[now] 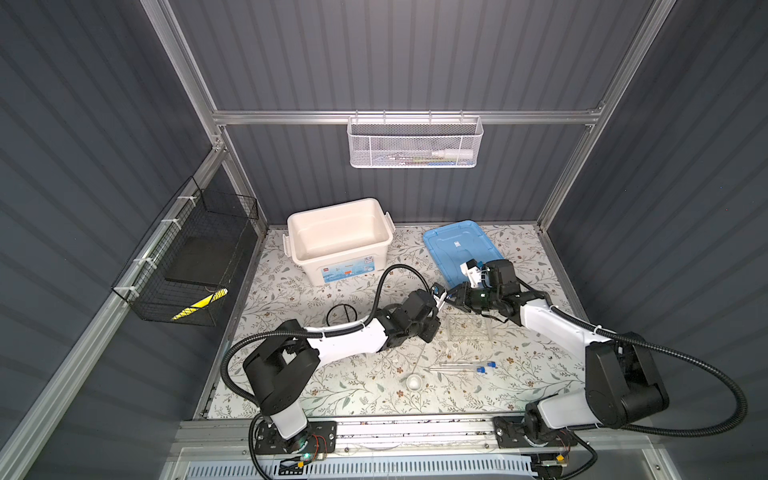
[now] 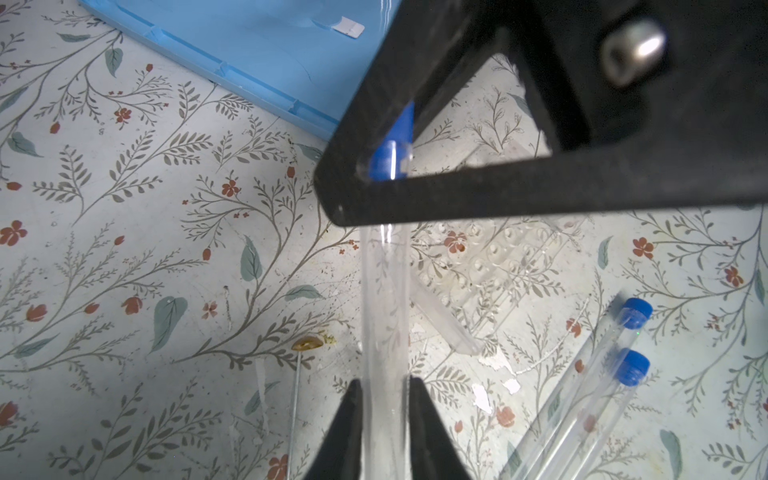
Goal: Organize the chemistry lab equipment
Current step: 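Grasp the test tube's blue cap with the right gripper and release the left gripper, then carry the test tube with the right gripper toward the clear rack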
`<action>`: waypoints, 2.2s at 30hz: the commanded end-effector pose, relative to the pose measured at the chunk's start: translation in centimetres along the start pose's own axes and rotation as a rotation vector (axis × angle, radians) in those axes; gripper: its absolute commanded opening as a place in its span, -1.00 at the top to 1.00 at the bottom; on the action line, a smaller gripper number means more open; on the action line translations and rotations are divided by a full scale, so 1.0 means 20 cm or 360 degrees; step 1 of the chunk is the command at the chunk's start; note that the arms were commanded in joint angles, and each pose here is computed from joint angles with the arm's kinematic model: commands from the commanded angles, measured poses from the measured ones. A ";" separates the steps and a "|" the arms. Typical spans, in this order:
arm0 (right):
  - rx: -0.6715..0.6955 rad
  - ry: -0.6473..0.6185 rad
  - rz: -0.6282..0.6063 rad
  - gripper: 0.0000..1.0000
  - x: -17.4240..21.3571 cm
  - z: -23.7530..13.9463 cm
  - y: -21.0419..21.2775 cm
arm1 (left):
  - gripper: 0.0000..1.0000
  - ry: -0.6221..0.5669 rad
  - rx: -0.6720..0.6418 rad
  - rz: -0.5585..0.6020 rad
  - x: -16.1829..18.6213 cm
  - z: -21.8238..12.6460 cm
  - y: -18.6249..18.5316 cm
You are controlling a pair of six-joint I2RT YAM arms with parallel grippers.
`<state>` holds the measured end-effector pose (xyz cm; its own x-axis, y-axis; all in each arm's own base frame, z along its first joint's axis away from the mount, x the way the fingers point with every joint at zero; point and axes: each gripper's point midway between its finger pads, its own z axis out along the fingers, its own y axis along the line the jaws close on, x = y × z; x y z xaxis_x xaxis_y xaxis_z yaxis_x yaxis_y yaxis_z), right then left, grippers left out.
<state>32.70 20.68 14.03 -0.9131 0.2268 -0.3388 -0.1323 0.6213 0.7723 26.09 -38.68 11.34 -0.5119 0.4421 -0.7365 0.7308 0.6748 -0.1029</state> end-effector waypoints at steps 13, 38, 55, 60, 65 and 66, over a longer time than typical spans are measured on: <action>0.0236 -0.0264 -0.0155 0.67 -0.12 -0.21 0.06 | -0.71 -0.0155 -0.0085 -0.0012 -0.11 -0.19 0.04; 0.0796 -0.0817 -0.0888 0.67 -0.17 -0.46 0.19 | -0.85 -0.0199 -0.0212 -0.0152 -0.07 -0.23 0.12; 0.0918 -0.0806 -0.1053 0.62 -0.11 -0.33 0.12 | -0.85 -0.0194 -0.0201 -0.0175 -0.06 -0.23 0.12; 0.0899 -0.0828 -0.1052 0.63 -0.10 -0.32 0.12 | -0.85 -0.0188 -0.0199 -0.0180 -0.05 -0.23 0.12; 0.0921 -0.0812 -0.1056 0.63 -0.09 -0.29 0.08 | -0.85 -0.0184 -0.0198 -0.0181 -0.05 -0.23 0.12; 0.0919 -0.0816 -0.1054 0.63 -0.09 -0.29 0.08 | -0.85 -0.0184 -0.0198 -0.0181 -0.05 -0.23 0.12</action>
<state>31.72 17.02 19.16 -0.4465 -0.0846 -0.8908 -0.2334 0.9721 0.0246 26.55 -35.02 14.95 -0.5178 0.3032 -0.8000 0.6122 0.7845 -0.0990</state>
